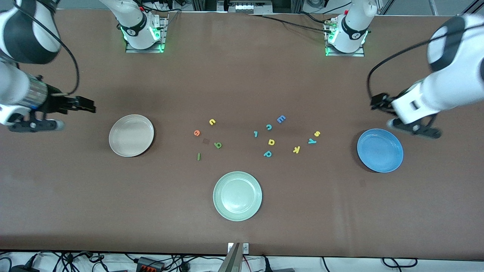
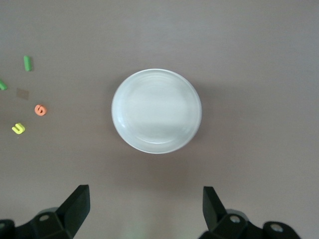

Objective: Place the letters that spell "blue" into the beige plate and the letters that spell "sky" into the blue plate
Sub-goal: 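Lower the left gripper onto the yellow k while the right gripper reaches letters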

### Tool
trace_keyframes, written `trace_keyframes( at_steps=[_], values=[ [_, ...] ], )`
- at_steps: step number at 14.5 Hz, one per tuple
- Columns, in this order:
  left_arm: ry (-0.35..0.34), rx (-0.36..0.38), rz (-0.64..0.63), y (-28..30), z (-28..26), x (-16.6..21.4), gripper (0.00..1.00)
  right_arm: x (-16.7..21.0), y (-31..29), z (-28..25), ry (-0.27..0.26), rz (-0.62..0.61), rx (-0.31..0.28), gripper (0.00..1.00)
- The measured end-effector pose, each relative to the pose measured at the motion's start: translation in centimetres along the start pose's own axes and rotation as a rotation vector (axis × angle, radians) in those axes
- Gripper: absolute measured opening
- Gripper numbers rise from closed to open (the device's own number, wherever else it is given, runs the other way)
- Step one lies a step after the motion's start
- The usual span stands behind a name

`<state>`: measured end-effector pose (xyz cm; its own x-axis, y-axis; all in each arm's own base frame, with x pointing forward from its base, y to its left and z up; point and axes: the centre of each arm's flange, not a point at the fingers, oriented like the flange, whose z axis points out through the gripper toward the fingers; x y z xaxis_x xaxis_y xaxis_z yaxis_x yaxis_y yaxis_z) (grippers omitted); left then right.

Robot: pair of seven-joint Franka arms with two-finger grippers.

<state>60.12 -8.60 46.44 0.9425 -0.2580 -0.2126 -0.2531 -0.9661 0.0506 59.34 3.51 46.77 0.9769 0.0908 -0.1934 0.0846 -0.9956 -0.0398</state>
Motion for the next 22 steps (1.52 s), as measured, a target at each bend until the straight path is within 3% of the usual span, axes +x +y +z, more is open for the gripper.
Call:
trace_keyframes(
  at_steps=[4,9,13,17,22],
  values=[
    [0.043,0.003,-0.017,5.8,6.9,4.7,1.0,3.1,-7.6,6.1,-0.035,-0.117,-0.026,1.0],
    [0.096,-0.002,-0.051,12.5,16.0,7.5,1.0,5.8,-13.7,12.7,-0.012,-0.207,-0.049,1.0],
    [0.117,-0.011,-0.04,14.5,21.4,9.2,1.0,6.8,-17.4,17.1,0.007,-0.253,-0.055,1.0],
    [0.142,0.052,0.03,15.6,25.0,10.1,1.0,8.0,-19.2,20.6,0.054,-0.274,-0.056,1.0],
    [0.163,0.052,0.059,17.1,27.2,10.4,1.0,8.7,-24.6,22.9,0.143,-0.219,-0.042,1.0]
  ],
)
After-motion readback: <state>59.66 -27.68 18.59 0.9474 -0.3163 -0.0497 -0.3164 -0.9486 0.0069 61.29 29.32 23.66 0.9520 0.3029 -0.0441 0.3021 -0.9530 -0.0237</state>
